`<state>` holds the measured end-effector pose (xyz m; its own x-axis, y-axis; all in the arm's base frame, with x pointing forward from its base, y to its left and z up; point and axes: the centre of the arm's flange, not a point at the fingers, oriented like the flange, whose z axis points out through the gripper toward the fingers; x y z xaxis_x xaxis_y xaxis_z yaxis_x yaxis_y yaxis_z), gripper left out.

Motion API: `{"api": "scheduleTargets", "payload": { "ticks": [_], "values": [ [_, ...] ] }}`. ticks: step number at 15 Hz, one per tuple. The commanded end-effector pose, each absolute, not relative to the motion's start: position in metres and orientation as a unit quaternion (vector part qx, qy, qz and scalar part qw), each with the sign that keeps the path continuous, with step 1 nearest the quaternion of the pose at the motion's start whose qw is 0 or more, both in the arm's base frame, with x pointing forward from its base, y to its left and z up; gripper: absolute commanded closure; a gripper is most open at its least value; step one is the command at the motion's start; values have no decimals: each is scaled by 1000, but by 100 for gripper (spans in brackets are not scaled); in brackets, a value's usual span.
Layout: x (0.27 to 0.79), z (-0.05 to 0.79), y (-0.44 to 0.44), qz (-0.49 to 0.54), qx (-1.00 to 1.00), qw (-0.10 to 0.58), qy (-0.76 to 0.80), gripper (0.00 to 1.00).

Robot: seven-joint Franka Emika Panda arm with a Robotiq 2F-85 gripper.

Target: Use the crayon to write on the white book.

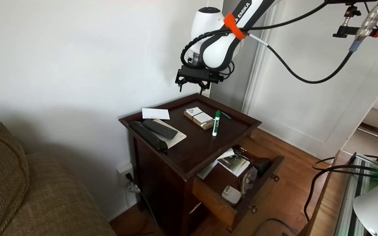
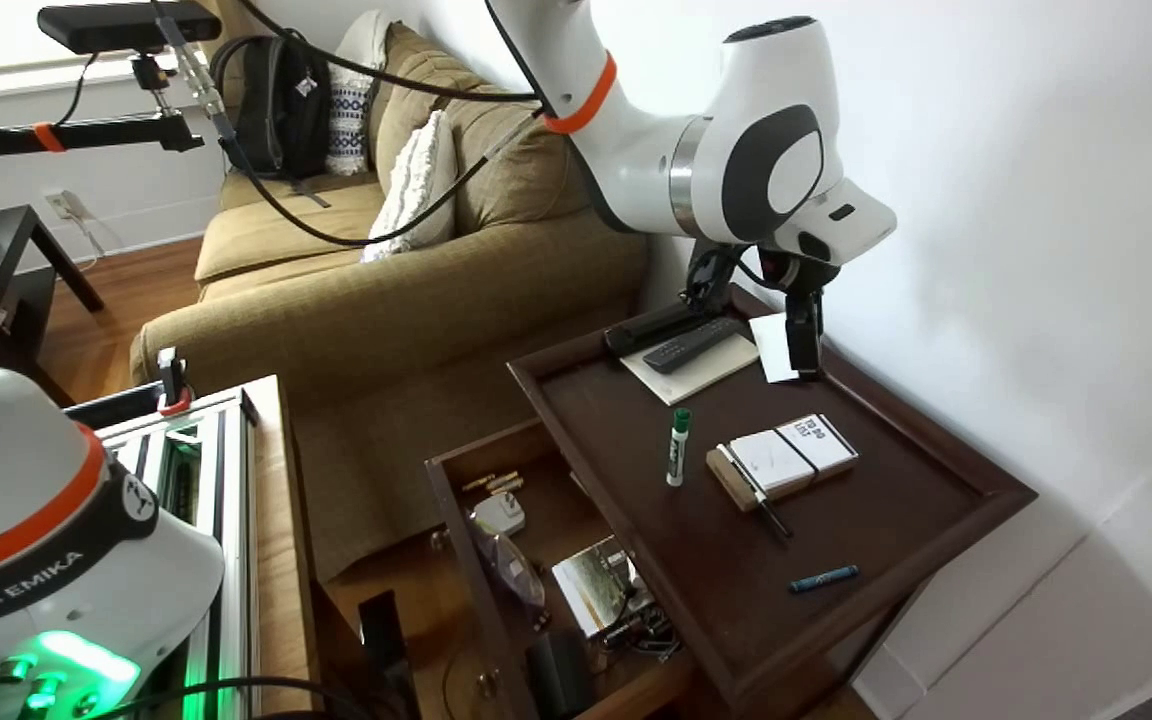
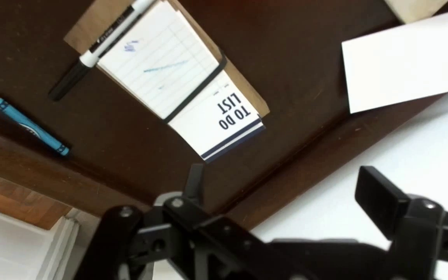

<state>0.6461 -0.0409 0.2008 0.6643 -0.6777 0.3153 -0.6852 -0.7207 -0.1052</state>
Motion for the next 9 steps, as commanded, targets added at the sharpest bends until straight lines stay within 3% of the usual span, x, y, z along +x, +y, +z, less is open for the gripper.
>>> {"api": "scheduleTargets", "payload": {
  "ticks": [1,9],
  "values": [
    [627,232,-56,97,932,20,-349,0],
    [610,245,-79,-2,953,103,-283,0]
  ]
}}
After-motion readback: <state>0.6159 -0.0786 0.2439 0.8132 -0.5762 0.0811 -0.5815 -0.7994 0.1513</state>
